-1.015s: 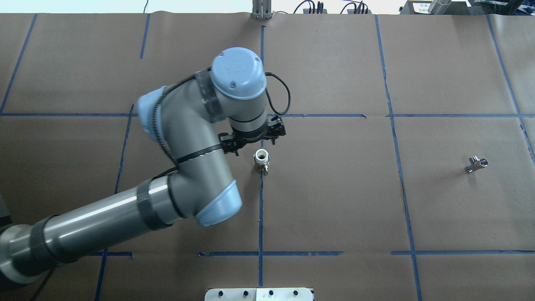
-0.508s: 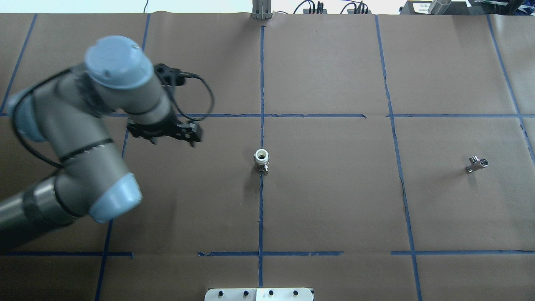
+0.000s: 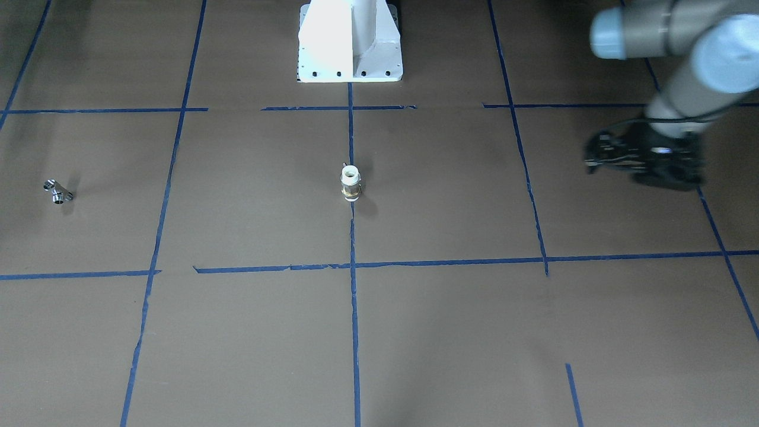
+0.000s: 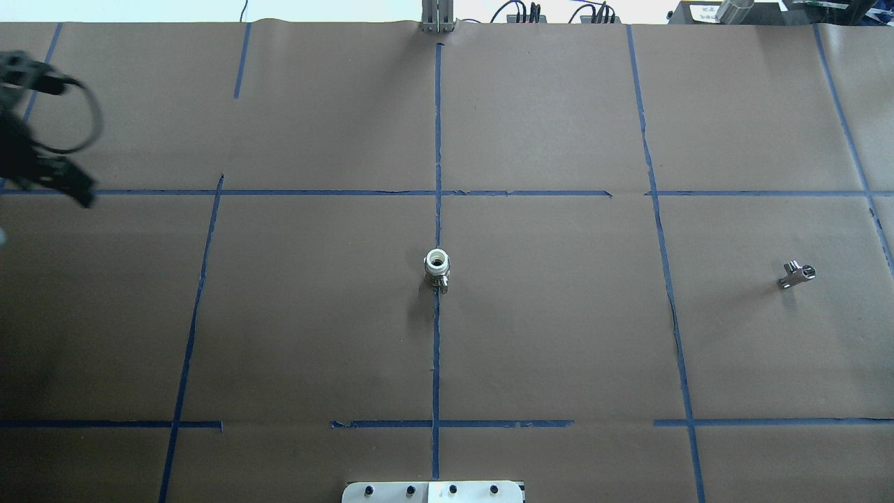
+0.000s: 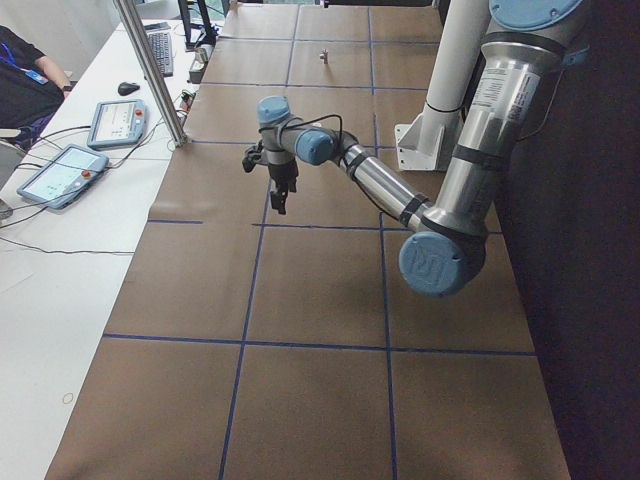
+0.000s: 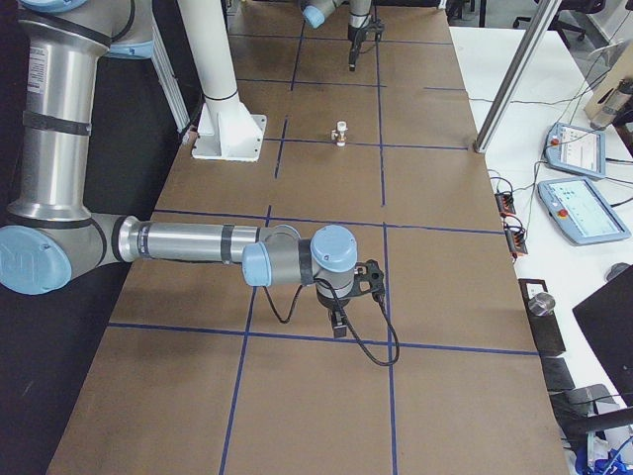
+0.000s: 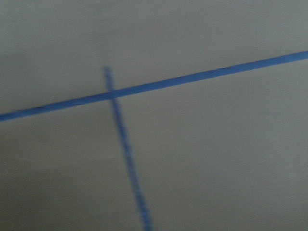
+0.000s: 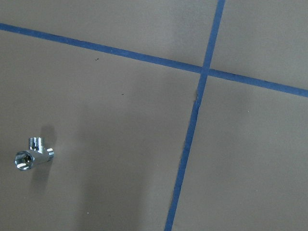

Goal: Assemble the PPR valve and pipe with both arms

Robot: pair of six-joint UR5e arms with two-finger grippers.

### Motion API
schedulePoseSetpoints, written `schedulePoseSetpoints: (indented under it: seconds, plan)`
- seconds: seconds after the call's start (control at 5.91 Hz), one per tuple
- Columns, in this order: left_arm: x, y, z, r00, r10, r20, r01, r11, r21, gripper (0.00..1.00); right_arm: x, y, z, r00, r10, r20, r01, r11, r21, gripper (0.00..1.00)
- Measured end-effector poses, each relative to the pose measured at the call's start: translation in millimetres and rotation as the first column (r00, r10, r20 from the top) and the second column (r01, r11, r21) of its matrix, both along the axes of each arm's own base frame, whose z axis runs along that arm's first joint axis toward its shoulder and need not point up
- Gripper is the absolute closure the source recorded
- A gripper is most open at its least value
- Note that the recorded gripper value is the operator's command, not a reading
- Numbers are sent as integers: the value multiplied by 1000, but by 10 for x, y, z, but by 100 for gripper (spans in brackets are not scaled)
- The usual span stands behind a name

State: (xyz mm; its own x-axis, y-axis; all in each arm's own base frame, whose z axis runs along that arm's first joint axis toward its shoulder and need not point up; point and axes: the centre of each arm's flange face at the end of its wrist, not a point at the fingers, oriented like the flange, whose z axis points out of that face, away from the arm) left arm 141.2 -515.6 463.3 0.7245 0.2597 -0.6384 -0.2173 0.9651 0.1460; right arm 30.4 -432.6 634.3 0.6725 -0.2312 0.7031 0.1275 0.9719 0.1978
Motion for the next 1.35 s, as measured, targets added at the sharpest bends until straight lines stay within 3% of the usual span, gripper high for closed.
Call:
schedulePoseSetpoints:
  seconds: [0.34, 0.51, 0.85, 1.02, 1.35]
  plan:
    - [-1338, 455, 1182, 999, 15, -39, -16, 999, -41, 0, -141, -51, -72, 1000, -20, 6, 20, 1000, 20, 0]
    - [-1756, 759, 1606, 997, -22, -70, 16, 997, -78, 0, -250, -99, -159, 1000, -10, 9, 10, 1000, 14, 0]
    - [-2005, 1083, 1938, 994, -66, -87, 57, 994, -98, 0, -666, -168, -462, 999, 32, 25, -31, 999, -22, 0]
    - [-2020, 1108, 1959, 994, -68, -89, 60, 994, -90, 0, -930, -166, -563, 998, 47, 33, -46, 999, -29, 0]
    - [-2025, 1107, 1956, 993, -70, -90, 63, 995, -83, 0, -1532, -98, -595, 999, 44, -15, -44, 999, -18, 0]
